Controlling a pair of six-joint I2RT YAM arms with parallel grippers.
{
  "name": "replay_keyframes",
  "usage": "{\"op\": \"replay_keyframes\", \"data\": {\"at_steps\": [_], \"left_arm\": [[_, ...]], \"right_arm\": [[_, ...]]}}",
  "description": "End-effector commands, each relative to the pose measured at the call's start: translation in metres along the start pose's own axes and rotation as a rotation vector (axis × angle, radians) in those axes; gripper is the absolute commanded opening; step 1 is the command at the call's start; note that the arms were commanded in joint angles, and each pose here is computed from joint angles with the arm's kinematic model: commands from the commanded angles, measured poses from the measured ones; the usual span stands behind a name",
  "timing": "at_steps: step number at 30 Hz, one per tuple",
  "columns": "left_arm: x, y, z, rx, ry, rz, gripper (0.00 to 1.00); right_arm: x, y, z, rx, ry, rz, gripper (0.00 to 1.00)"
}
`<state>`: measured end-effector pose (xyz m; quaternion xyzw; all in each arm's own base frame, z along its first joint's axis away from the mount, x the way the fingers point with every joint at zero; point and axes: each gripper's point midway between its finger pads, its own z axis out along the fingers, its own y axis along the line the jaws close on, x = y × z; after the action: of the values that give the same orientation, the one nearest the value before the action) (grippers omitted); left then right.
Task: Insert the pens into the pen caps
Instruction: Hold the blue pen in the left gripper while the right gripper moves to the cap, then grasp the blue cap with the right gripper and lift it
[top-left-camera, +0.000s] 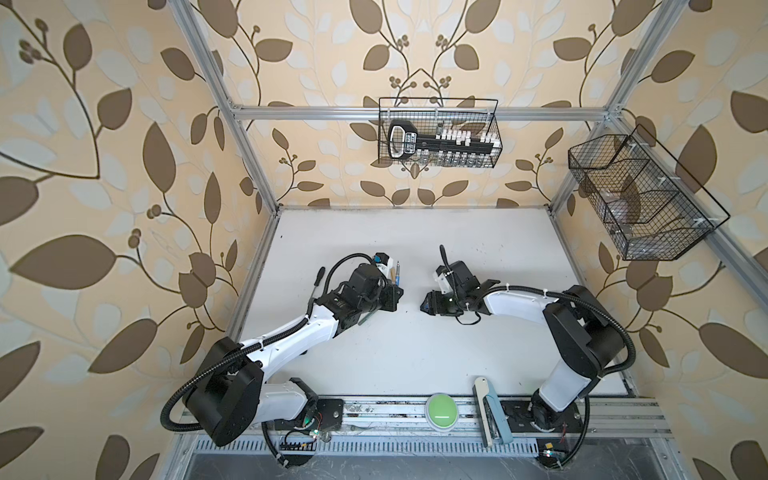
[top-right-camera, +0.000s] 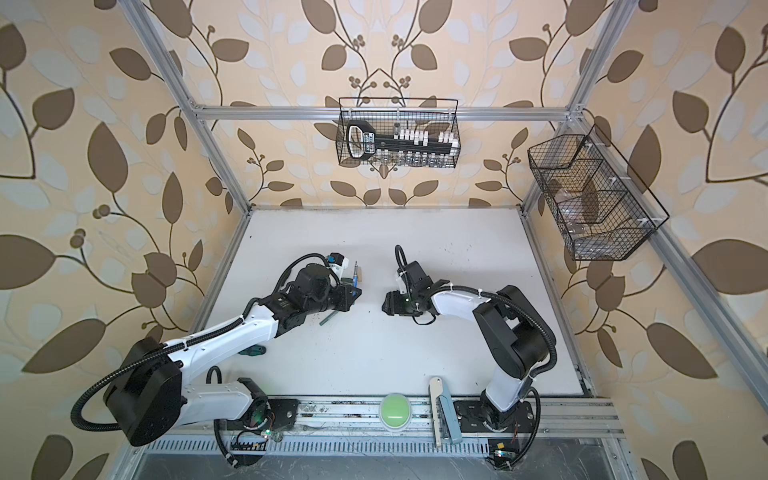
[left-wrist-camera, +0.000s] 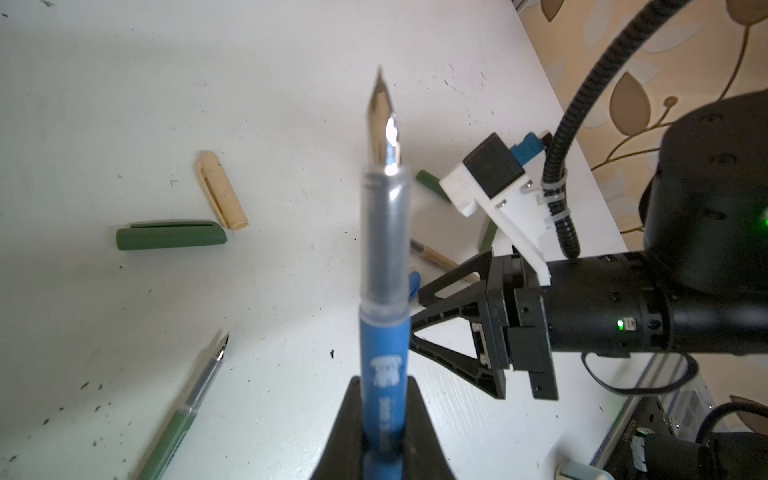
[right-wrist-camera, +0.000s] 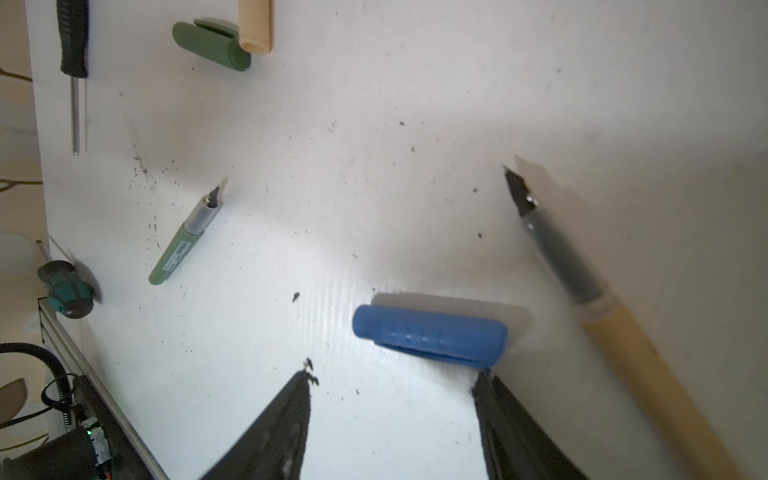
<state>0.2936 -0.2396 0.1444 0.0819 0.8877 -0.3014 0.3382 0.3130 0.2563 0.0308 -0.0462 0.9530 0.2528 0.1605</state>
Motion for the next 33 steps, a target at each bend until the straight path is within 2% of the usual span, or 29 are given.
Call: {"op": "replay_keyframes", "data": {"at_steps": [1, 9, 14, 17, 25, 33], "left_arm": [[-0.008, 0.004, -0.006, -0.017, -0.040, 0.002, 0.07], [-0.006, 0.004, -0.006, -0.017, -0.040, 0.001, 0.07], [-0.007, 0.004, -0.007, -0.018, -0.043, 0.003, 0.07], [-0.007, 0.005, -0.007, -0.020, -0.043, 0.003, 0.07], [-0.004, 0.005, -0.009, -0.023, -0.037, 0.010, 0.07], [-0.001, 0.005, -0.012, -0.016, -0.033, 0.035, 0.07]], "right_arm": [[-0.011, 0.002, 0.009, -0.007, -0.003, -0.005, 0.65], [-0.032, -0.001, 0.017, 0.041, -0.025, -0.049, 0.65], [-0.035, 0.024, 0.026, -0.037, -0.014, -0.095, 0.65], [-0.030, 0.027, 0.033, -0.040, 0.016, -0.096, 0.65], [-0.027, -0.005, 0.015, 0.179, 0.058, -0.126, 0.62], [-0.027, -0.001, 0.010, 0.313, 0.133, -0.274, 0.58]]}}
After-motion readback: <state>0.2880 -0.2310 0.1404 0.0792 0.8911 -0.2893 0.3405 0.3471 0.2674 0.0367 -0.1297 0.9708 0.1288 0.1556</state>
